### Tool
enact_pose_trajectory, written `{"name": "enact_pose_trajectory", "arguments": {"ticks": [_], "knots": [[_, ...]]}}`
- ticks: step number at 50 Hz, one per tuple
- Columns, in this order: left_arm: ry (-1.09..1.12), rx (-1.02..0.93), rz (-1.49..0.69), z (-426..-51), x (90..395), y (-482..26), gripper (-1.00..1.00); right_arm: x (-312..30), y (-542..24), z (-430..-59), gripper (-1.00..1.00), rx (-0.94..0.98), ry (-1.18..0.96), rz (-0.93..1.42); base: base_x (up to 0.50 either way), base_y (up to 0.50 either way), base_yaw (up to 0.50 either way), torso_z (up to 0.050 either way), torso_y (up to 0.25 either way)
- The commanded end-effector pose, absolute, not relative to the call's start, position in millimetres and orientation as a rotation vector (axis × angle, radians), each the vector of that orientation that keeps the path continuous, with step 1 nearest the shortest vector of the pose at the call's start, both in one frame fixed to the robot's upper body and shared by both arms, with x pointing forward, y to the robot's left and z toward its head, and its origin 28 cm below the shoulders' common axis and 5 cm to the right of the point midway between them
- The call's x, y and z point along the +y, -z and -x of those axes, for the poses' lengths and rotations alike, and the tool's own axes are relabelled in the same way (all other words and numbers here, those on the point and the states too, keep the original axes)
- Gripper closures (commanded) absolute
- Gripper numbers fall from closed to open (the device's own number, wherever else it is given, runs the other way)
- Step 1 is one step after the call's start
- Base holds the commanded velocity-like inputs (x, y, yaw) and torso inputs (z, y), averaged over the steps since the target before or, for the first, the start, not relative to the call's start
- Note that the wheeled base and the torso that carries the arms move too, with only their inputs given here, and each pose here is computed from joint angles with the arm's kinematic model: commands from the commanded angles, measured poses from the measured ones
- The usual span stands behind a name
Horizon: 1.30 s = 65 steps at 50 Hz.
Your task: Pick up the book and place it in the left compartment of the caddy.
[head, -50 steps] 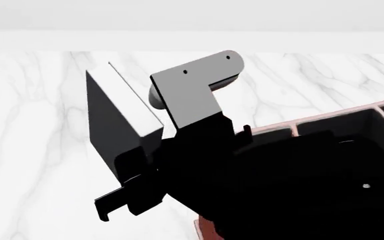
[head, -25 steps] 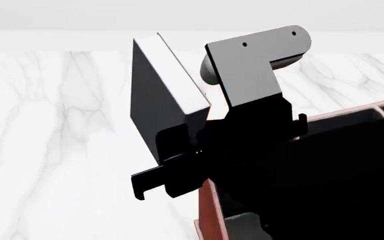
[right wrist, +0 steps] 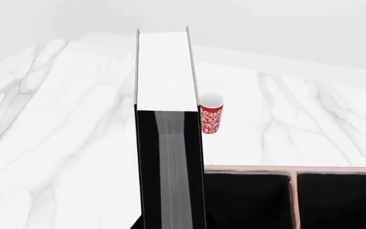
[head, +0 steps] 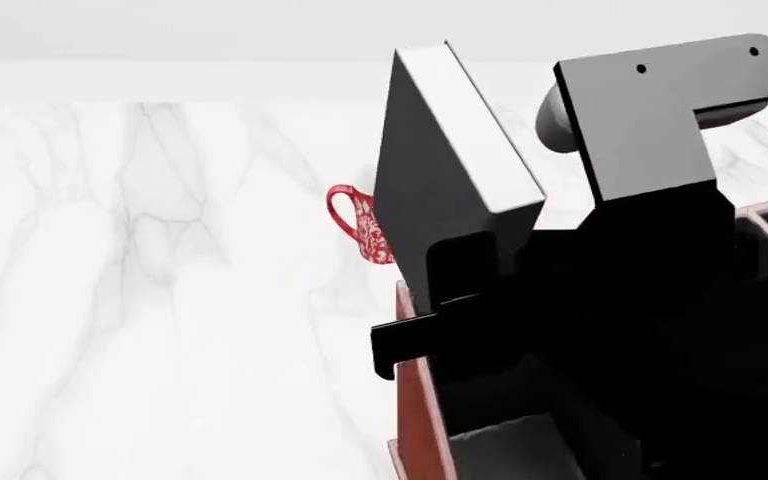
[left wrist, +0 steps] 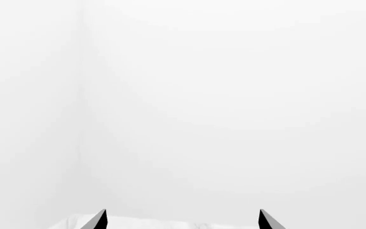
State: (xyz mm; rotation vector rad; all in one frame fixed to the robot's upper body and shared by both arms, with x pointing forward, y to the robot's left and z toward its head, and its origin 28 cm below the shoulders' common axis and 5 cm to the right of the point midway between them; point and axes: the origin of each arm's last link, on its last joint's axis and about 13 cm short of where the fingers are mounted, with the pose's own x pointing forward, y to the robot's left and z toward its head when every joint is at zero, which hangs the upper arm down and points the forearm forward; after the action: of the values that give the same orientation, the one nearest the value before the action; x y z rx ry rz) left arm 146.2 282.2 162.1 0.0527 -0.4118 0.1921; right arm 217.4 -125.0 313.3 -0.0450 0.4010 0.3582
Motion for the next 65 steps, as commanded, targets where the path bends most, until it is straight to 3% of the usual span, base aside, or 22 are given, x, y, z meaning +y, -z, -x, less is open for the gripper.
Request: {"name": "enact_pose_trajectory", "arguments": {"ticks": [1,27,65], "knots": [[-0.191,-0.411,-0.055,-146.3,281.7,-162.1,-1.0,-140.2,-320.8,-210.5,1.0,0.373,-0.287,0.033,0.0,0.0,0.0,0.0,0.01],[-0.182,-0.411,-0.065,-146.4,279.4,-160.3,-1.0,-167.1,-322.0,-194.7,1.0,0.38,-0.201,-0.003,0.0,0.0,0.0,0.0,0.001],[-0.181,-0.413,-0.069,-146.6,278.8,-159.9,-1.0,-171.1,-301.8,-187.9,1.0,0.484,-0.208,0.058,0.0,0.0,0.0,0.0,0.001]]}}
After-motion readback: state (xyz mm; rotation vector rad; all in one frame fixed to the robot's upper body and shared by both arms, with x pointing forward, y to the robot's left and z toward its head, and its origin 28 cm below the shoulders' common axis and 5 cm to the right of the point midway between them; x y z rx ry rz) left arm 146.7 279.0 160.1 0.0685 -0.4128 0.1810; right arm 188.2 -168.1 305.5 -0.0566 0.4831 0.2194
